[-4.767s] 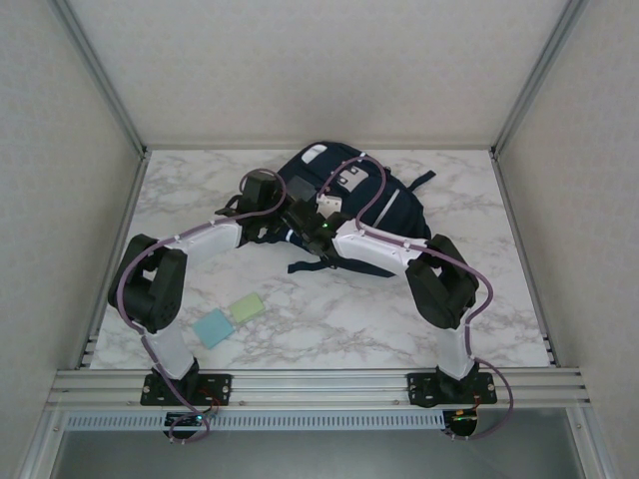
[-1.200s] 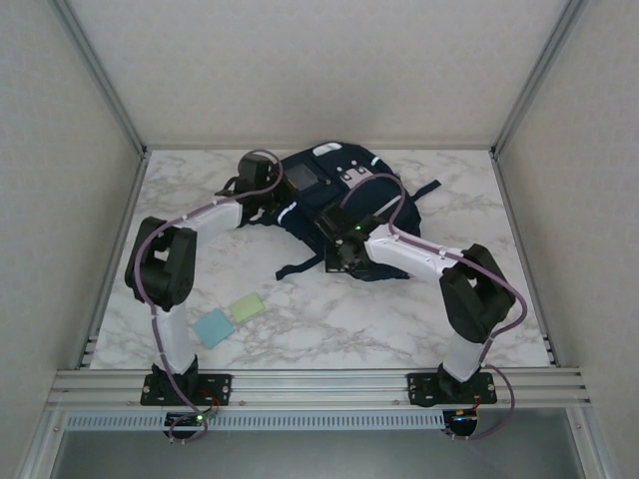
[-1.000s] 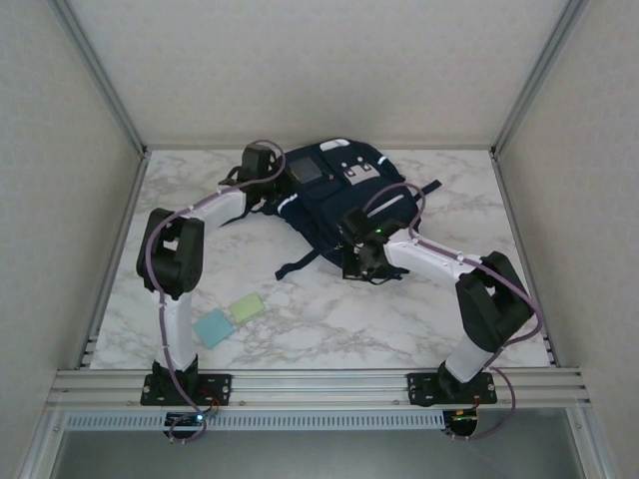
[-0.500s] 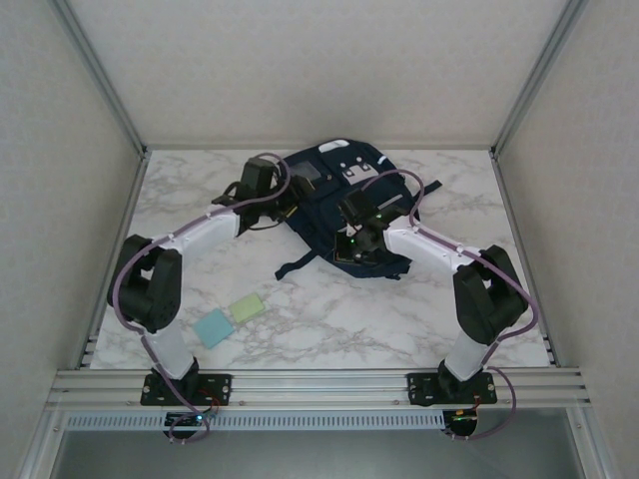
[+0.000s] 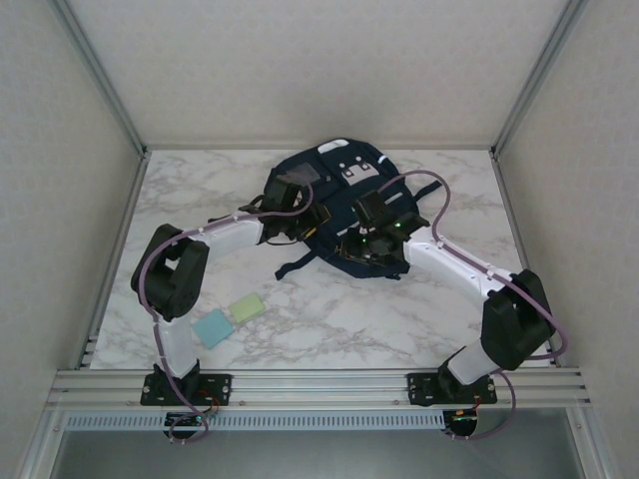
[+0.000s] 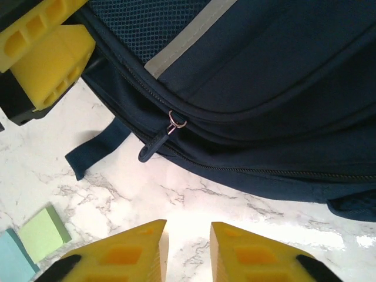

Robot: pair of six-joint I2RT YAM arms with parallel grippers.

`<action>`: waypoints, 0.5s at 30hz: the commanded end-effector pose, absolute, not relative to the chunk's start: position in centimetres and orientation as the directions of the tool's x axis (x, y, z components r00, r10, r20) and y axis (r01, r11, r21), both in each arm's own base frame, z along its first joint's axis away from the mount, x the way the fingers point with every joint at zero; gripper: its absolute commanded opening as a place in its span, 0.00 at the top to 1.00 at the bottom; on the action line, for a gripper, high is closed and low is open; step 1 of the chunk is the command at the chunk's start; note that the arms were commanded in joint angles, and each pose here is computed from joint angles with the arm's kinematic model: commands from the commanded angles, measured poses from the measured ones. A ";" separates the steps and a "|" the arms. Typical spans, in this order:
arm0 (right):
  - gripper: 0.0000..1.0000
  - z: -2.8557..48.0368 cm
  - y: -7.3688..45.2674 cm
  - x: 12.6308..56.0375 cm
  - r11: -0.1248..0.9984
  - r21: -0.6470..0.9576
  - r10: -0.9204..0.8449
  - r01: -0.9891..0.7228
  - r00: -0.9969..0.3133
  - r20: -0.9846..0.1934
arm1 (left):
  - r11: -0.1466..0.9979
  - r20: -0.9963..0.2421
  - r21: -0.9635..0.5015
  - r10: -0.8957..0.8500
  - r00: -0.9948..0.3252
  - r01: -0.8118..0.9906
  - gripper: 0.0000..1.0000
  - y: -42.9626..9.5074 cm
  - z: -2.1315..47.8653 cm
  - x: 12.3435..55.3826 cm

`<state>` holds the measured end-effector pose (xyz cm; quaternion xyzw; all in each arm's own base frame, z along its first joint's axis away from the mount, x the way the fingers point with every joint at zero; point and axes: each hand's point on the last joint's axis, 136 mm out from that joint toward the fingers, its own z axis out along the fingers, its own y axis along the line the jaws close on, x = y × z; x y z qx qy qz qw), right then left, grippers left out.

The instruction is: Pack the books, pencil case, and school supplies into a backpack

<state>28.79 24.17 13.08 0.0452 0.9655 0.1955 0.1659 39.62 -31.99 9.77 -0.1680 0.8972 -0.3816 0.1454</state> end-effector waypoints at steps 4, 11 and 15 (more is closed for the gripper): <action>0.73 12.0 24.0 29.3 0.893 0.432 0.279 0.128 -0.909 -0.308 | 0.710 -0.144 -0.674 -0.400 -0.905 -0.206 0.36 -30.9 9.4 38.1; 0.72 12.6 23.5 29.4 0.898 0.419 0.287 0.132 -0.898 -0.333 | 0.745 -0.150 -0.628 -0.401 -0.904 -0.227 0.36 -30.5 7.4 37.9; 0.73 12.4 24.5 29.2 0.886 0.449 0.279 0.114 -0.905 -0.321 | 0.690 -0.158 -0.685 -0.456 -0.876 -0.235 0.73 -31.7 7.4 40.1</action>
